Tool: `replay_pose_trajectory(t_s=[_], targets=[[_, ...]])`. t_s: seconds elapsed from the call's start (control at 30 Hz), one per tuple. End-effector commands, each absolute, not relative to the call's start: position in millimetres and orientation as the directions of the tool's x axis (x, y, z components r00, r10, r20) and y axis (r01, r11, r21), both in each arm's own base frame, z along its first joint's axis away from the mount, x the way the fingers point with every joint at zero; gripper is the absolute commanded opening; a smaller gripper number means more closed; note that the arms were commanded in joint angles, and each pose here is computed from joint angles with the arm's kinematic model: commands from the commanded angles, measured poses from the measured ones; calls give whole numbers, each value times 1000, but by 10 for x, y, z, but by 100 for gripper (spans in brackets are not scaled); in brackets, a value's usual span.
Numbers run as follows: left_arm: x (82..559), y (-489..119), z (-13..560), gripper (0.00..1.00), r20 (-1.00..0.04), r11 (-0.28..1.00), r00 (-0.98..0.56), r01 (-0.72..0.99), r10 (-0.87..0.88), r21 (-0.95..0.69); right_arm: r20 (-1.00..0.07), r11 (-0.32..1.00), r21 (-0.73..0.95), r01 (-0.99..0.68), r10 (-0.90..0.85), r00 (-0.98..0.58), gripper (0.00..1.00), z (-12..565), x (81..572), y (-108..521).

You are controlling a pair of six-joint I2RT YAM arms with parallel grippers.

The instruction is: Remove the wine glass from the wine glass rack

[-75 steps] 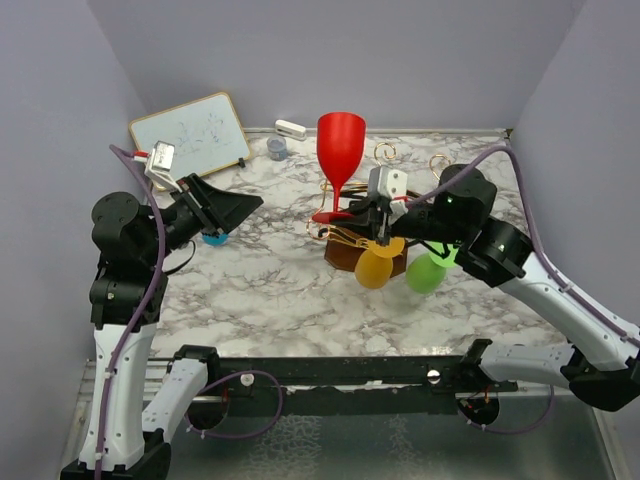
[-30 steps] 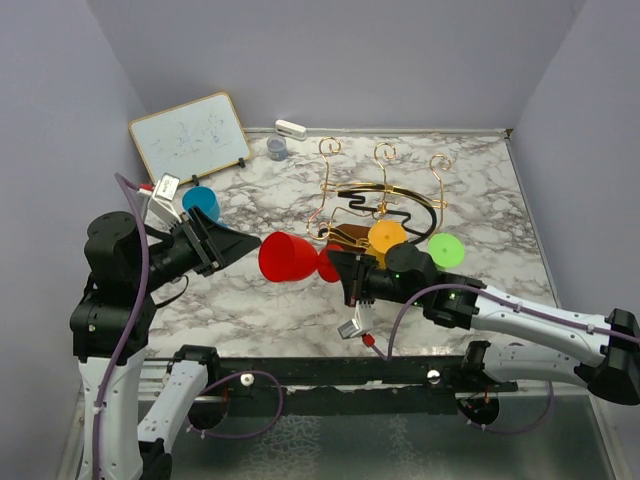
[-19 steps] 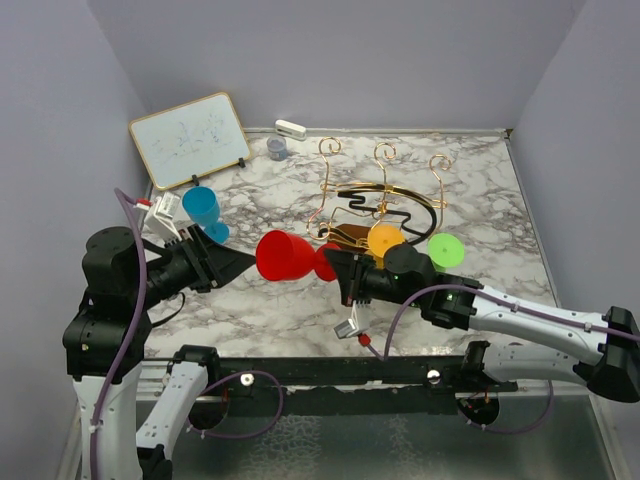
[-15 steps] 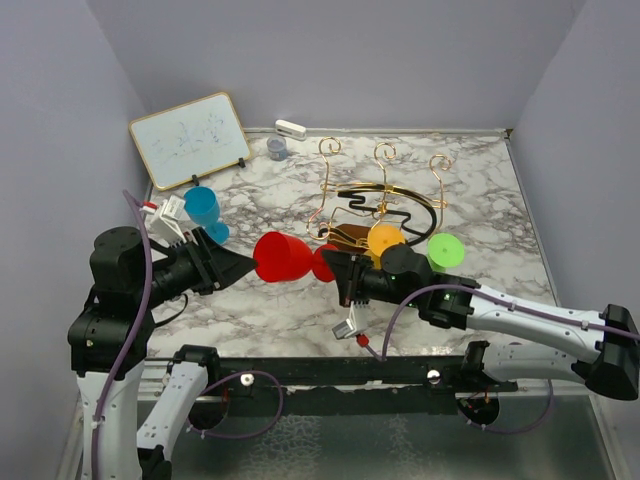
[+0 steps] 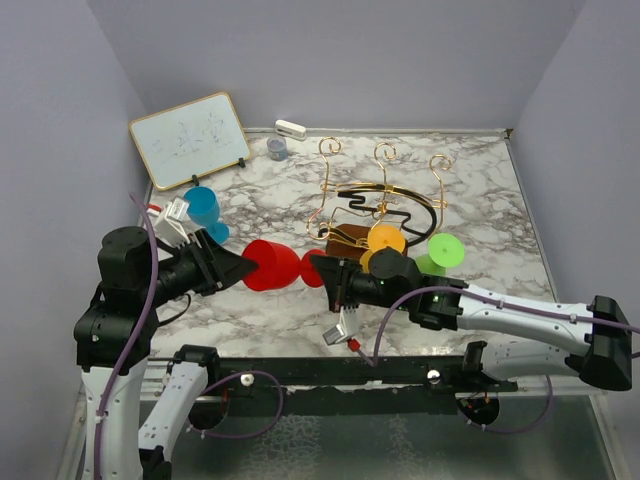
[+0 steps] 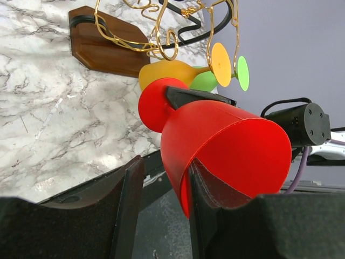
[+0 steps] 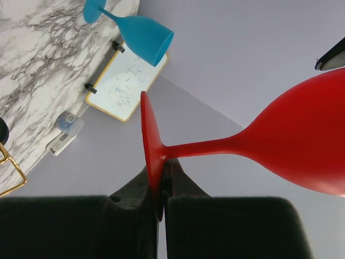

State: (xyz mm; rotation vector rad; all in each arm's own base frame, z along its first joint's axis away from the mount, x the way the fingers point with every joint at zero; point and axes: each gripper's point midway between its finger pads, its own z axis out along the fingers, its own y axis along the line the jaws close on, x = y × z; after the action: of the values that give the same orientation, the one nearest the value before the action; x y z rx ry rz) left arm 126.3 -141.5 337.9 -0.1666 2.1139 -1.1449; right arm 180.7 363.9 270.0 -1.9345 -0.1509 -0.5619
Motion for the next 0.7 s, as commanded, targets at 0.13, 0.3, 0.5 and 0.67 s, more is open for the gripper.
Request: replay_pose_trajectory(t_s=[0.13,0.3,0.5,0.67], targets=[[1291,-1341,3388,1,-566,636,-701,207,-434,-744,450,-356,-861,363,-202,870,1,3001,1781,3749],[1303,-1282,3501,0,-592,655,-666,200,-454,-729,429,-339,-876,343,-222,876,20,3011,1775,3702],[1202,-1150,4308,0,-713,658,-458,307,-531,-688,396,-302,-898,319,-242,886,42,3072,1733,3615],[1094,-1029,4952,0,-755,656,-279,376,-593,-654,369,-277,-914,298,-255,894,43,3129,1707,3562]])
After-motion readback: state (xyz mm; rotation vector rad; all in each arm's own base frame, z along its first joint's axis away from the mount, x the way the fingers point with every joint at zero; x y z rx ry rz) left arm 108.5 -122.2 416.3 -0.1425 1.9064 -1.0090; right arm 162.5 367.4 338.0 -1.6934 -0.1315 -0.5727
